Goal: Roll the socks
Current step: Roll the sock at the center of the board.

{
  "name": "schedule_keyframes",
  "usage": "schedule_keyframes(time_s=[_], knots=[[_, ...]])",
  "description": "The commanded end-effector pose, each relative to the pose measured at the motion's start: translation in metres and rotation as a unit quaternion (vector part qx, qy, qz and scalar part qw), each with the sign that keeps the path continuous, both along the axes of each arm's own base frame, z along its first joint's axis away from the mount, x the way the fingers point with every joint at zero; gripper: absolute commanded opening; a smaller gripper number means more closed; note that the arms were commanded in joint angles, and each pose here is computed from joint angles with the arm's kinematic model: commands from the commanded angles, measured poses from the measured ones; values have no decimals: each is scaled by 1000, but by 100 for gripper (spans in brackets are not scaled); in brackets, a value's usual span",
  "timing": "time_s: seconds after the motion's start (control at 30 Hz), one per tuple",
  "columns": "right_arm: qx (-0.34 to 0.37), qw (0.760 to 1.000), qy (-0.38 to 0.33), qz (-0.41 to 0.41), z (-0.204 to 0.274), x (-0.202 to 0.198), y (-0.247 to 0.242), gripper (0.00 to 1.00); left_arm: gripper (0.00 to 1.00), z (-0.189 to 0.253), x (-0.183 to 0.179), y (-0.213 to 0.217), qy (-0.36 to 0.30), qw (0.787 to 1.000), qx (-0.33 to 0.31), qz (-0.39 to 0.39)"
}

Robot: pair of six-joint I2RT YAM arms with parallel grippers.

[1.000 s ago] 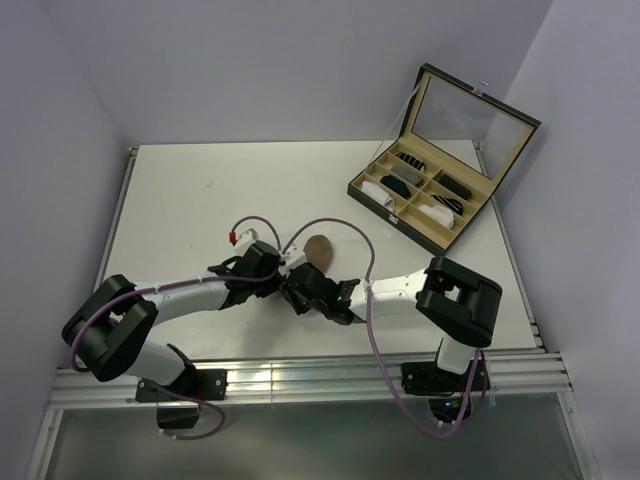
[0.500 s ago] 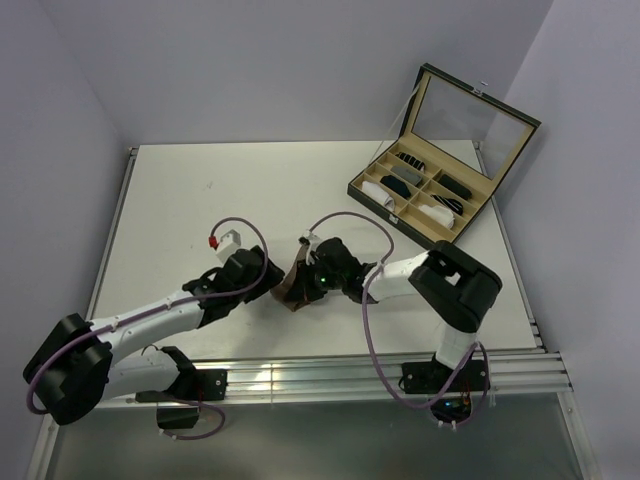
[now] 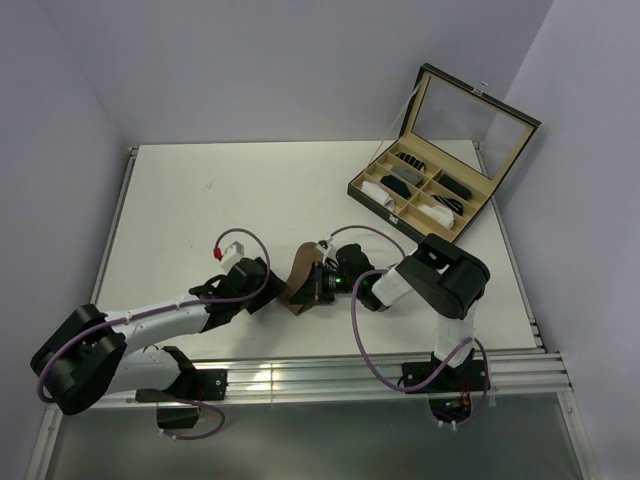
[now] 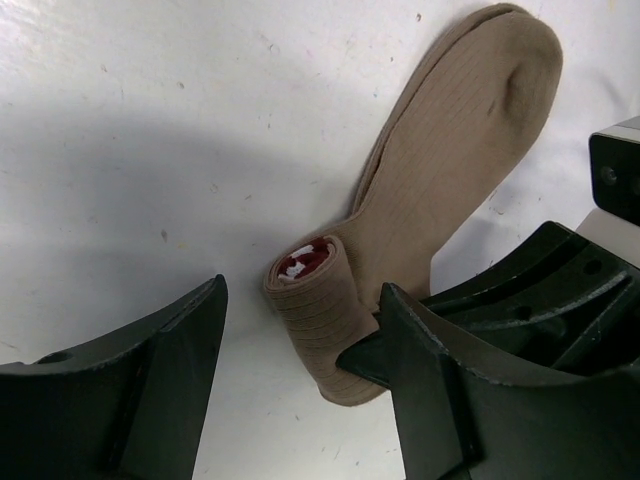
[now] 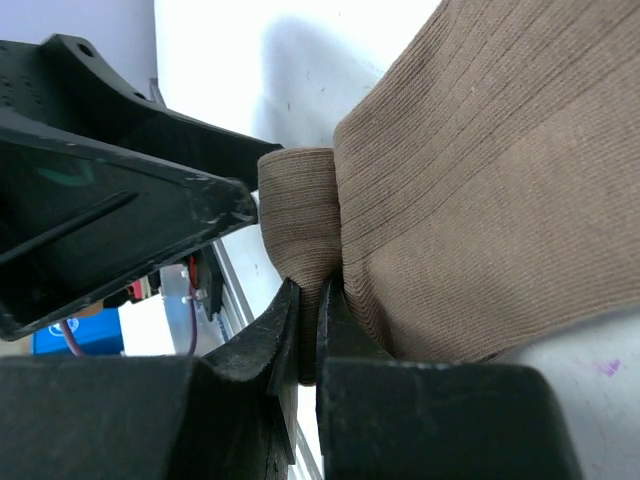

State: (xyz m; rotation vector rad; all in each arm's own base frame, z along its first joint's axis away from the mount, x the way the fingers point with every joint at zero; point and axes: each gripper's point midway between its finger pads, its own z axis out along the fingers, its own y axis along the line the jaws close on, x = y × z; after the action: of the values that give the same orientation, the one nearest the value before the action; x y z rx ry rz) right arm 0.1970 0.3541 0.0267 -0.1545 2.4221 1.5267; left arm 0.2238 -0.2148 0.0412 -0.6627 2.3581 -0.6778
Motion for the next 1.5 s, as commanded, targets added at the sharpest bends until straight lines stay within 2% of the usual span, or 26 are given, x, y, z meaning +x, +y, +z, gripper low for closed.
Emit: schedule_keyframes(time_s=[0.0,0.23,0.43,0.53,0.57,0.63,0.67,0.77,0.97,1.1,1.33,1.47], knots=[[5,1000,12,-8,-2,-1,-3,0,67,3,3,-11,-3,1000,-29,3],[12,999,31,-27,-6,0,-7,0,63,-6,3,-15,8,1000,-30,6],[11,998,48,-41,-13,1,-13,0,52,-18,0,-15,22,1000,-20,5],[9,998,51,-43,-14,2,-14,0,41,-24,-2,-17,29,999,-16,2],[9,998,51,-43,-14,2,-14,0,33,-26,-3,-17,32,999,-11,1],[7,998,43,-39,-12,3,-13,0,24,-27,-3,-16,33,999,-6,0],[6,999,37,-38,-10,4,-13,2,15,-27,-2,-16,32,999,-3,0],[-7,1000,4,-27,-2,6,-14,11,0,-25,0,-13,30,999,13,0],[-58,994,-95,-17,21,13,-18,36,0,-21,5,-11,26,998,55,-19],[-134,973,-189,-17,31,19,-25,44,0,-19,8,-12,23,996,77,-35],[-216,918,-333,-15,50,16,-20,47,0,-16,8,-18,22,996,75,-53],[-239,894,-380,-7,52,7,-12,49,0,-17,9,-21,24,995,75,-59]])
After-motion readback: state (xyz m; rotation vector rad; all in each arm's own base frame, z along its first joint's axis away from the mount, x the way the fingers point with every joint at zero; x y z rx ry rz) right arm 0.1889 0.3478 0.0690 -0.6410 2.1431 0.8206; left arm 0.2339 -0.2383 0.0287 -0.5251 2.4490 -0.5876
